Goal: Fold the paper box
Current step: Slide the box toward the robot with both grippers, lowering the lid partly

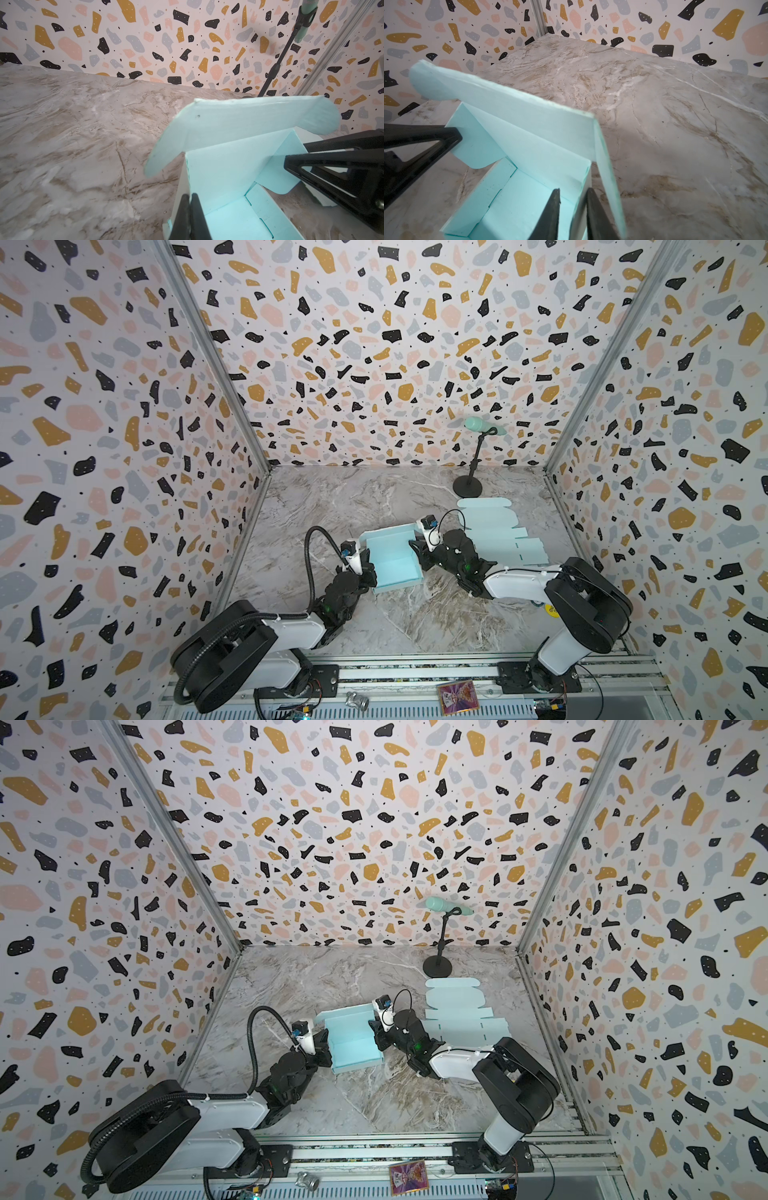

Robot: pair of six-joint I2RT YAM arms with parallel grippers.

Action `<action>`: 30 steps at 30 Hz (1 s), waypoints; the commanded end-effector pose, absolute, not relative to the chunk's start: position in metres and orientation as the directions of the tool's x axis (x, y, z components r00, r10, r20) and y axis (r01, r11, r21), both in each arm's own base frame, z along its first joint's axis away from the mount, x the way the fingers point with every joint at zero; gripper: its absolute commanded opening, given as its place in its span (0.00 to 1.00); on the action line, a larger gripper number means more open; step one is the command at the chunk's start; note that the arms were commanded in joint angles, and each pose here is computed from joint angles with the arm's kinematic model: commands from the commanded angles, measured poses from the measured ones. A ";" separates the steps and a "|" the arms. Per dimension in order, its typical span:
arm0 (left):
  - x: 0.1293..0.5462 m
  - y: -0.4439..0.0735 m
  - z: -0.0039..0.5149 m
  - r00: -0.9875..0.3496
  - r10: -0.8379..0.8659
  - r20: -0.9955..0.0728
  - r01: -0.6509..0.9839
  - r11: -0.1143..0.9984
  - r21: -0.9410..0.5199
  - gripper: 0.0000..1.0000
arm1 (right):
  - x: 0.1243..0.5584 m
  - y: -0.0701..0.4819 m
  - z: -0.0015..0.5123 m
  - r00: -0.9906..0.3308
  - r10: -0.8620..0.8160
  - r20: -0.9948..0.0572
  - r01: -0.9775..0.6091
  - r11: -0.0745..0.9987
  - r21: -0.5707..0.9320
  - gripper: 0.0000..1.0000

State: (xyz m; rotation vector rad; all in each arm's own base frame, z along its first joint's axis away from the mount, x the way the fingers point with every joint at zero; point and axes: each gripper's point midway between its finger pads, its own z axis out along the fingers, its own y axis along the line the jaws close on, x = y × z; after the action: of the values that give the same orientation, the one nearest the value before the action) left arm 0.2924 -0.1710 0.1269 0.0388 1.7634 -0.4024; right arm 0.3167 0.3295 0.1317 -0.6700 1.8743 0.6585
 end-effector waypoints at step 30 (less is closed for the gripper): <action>0.236 -0.181 0.093 -0.232 -0.101 -0.968 0.314 0.934 -0.173 0.01 | 0.236 0.337 0.115 -0.319 -0.159 -0.934 -0.774 0.613 0.160 0.25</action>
State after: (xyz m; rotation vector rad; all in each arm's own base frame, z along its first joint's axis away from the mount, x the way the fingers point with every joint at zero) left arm 0.2467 -0.1730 0.1085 0.0739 1.7206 -0.3611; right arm 0.2524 0.3216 0.0937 -0.7209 1.8970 0.6436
